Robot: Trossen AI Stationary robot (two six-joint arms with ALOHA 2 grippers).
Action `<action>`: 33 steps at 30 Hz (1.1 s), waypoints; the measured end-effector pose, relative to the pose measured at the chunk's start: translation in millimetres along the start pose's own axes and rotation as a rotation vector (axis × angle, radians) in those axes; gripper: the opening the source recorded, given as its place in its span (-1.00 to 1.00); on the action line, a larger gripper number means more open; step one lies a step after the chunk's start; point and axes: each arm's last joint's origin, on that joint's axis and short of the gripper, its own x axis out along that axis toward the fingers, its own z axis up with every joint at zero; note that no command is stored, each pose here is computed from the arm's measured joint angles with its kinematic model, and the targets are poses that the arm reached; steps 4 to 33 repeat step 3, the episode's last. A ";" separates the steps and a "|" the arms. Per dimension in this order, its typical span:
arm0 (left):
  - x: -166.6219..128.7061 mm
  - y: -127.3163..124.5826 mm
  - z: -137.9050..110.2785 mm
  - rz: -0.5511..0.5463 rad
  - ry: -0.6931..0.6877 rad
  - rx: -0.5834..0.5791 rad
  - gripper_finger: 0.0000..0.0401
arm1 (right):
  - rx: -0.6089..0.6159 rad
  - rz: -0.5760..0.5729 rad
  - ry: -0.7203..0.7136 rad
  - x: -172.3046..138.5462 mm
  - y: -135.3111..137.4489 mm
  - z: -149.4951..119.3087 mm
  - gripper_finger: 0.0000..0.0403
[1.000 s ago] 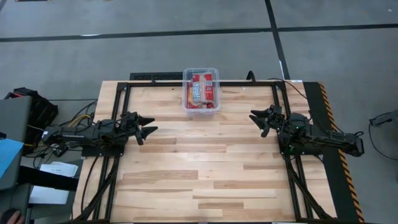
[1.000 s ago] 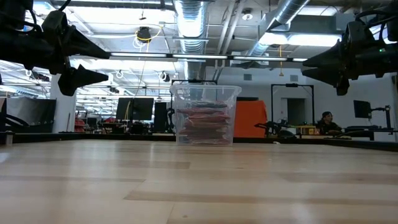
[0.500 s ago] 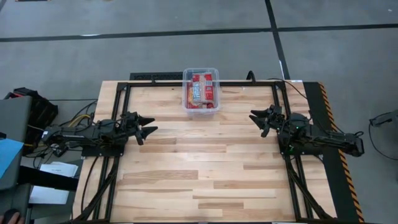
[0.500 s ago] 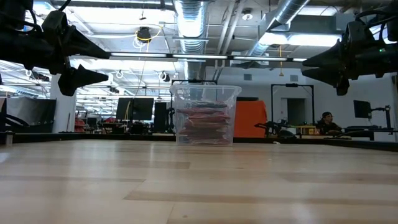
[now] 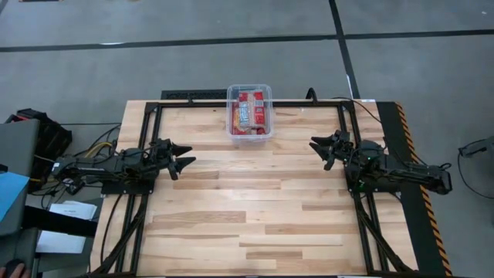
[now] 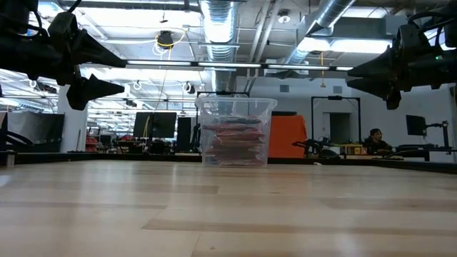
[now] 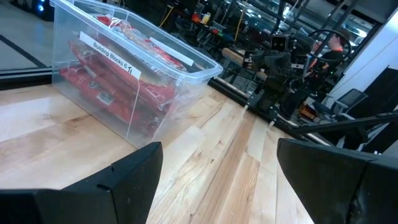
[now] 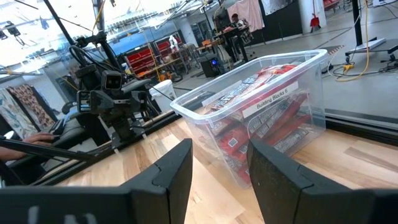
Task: Sort popcorn bags into baskets
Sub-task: Return to Home Position
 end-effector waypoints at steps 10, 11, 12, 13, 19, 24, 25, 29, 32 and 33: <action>0.0 0.0 0.0 0.000 0.000 0.000 0.53 | 0.000 0.000 0.000 0.0 0.0 0.0 -0.12; 0.0 0.0 0.0 0.000 0.000 0.000 0.53 | 0.000 0.000 0.000 0.0 0.0 0.0 -0.12; 0.0 0.0 0.0 0.000 0.000 0.000 0.53 | 0.000 0.000 0.000 0.0 0.0 0.0 -0.12; 0.0 0.0 0.0 0.000 0.000 0.000 0.53 | 0.000 0.000 0.000 0.0 0.0 0.0 -0.12; 0.0 0.0 0.0 0.000 0.000 0.000 0.53 | 0.000 0.000 0.000 0.0 0.0 0.0 -0.12; 0.0 0.0 0.0 0.000 0.000 0.000 0.53 | 0.000 0.000 0.000 0.0 0.0 0.0 -0.12; 0.0 0.0 0.0 0.000 0.000 0.000 0.53 | 0.000 0.000 0.000 0.0 0.0 0.0 -0.12; 0.0 0.0 0.0 0.000 0.000 0.000 0.53 | 0.000 0.000 0.000 0.0 0.0 0.0 -0.12; 0.0 0.0 0.0 0.000 0.000 0.000 0.53 | 0.000 0.000 0.000 0.0 0.0 0.0 -0.12; 0.0 0.0 0.0 0.000 0.000 0.000 0.53 | 0.000 0.000 0.000 0.0 0.0 0.0 -0.12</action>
